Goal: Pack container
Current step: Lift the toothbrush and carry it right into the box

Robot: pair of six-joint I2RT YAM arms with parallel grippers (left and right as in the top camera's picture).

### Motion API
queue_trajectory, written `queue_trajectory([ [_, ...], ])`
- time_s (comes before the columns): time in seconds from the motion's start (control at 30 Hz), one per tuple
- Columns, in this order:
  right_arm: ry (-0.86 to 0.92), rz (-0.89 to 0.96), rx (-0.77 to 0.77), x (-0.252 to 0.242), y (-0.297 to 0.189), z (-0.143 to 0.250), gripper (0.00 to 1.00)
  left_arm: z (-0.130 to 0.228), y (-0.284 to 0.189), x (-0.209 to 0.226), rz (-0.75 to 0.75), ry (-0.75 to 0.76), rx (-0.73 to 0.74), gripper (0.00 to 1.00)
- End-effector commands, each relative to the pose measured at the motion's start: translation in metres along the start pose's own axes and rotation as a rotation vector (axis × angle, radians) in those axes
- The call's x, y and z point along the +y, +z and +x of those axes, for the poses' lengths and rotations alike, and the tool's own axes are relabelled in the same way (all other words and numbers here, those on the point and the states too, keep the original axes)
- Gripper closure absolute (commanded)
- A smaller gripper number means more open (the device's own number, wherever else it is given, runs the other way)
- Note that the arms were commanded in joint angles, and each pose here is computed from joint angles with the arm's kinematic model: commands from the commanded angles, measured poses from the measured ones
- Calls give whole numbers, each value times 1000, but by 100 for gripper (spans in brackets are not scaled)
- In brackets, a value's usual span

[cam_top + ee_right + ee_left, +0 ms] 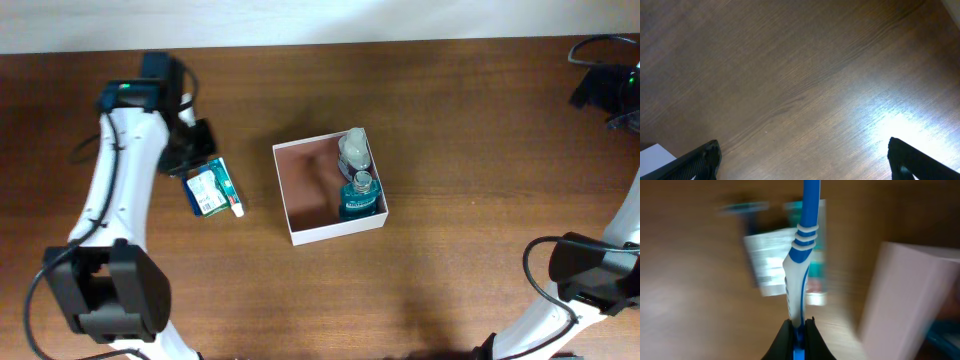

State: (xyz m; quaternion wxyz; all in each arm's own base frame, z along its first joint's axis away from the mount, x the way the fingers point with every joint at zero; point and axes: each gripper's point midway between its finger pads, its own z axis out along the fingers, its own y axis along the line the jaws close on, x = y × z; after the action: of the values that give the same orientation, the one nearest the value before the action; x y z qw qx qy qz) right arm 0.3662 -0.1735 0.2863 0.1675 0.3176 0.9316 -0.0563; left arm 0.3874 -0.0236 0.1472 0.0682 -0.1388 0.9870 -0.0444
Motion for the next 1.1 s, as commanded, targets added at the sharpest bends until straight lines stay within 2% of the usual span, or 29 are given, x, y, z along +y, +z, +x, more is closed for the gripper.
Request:
queue_trajectory([
  [0.0,13,-7,-31,-3,-10,-3,1,21,-6,-79,222,174,33,100],
  [0.13,13,-7,-31,-3,-10,-3,1,44,-4,-122,246,373,30,100],
  [0.3,13,-7,-31,-3,-10,-3,1,70,-2,-162,237,508,12,100],
  [0.5,13,-7,-31,-3,-10,-3,1,91,5,-179,144,522,-3,100],
  [0.87,13,-7,-31,-3,-10,-3,1,108,38,-172,66,468,120,99],
  [0.9,13,-7,-31,-3,-10,-3,1,109,39,-171,61,468,129,92],
  [0.93,13,-7,-31,-3,-10,-3,1,110,42,-170,55,468,136,54],
  [0.97,13,-7,-31,-3,-10,-3,1,109,42,-169,56,466,134,40],
  [1.07,13,-7,-31,-3,-10,-3,1,103,39,-168,61,453,124,37],
])
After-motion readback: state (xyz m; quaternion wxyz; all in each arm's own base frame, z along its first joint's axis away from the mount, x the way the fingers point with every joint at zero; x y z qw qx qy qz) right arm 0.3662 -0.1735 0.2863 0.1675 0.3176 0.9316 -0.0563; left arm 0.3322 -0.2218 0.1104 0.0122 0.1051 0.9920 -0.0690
